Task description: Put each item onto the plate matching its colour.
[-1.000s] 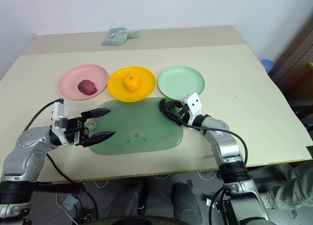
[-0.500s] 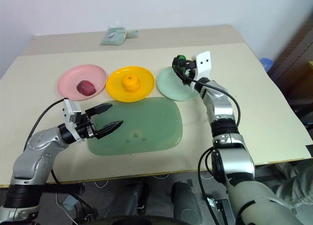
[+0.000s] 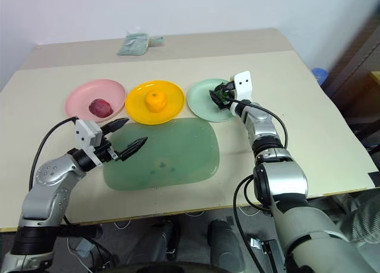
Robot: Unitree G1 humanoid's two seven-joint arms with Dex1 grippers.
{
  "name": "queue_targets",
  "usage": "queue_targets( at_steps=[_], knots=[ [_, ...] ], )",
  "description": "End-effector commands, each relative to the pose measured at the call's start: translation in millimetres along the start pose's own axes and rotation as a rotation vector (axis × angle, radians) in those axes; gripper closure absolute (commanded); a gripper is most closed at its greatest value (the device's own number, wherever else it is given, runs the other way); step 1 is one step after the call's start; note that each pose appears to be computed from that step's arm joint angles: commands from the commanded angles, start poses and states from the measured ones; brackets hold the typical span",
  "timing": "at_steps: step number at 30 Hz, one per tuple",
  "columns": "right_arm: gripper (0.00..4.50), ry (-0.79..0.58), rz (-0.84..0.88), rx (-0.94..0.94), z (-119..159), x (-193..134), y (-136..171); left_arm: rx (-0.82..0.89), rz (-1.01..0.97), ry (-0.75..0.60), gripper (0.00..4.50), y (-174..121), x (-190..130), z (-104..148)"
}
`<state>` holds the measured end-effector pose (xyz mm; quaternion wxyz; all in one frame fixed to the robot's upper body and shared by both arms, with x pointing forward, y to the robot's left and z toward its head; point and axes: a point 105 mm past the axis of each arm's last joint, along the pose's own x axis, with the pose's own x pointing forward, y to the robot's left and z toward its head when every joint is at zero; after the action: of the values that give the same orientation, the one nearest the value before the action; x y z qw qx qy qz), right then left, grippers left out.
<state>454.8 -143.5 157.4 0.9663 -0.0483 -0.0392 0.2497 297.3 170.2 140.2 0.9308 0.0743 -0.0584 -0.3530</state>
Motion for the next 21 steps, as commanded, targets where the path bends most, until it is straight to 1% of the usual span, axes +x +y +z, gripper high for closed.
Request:
queue_targets(
  at_steps=[1, 3, 5, 10, 16, 21],
  knots=[
    [0.07, -0.118, 0.081, -0.078, 25, -21, 3, 0.045, 0.006, -0.034, 0.00, 2, 0, 11],
    [0.07, -0.131, 0.130, -0.103, 29, -46, 11, 0.034, 0.035, -0.018, 0.00, 6, 0, 9],
    [0.07, -0.114, 0.155, -0.118, 30, -71, 19, 0.027, 0.040, -0.012, 0.00, 7, 0, 10],
    [0.07, 0.018, 0.138, -0.162, 18, -142, 34, 0.019, 0.026, 0.005, 0.00, 7, -7, 14],
    [0.07, 0.074, 0.093, -0.105, 20, -188, 37, -0.015, -0.033, 0.039, 0.00, -4, -17, 16],
    [0.07, 0.101, 0.043, -0.093, 19, -204, 30, -0.029, -0.058, 0.062, 0.00, -8, -22, 15]
  ],
)
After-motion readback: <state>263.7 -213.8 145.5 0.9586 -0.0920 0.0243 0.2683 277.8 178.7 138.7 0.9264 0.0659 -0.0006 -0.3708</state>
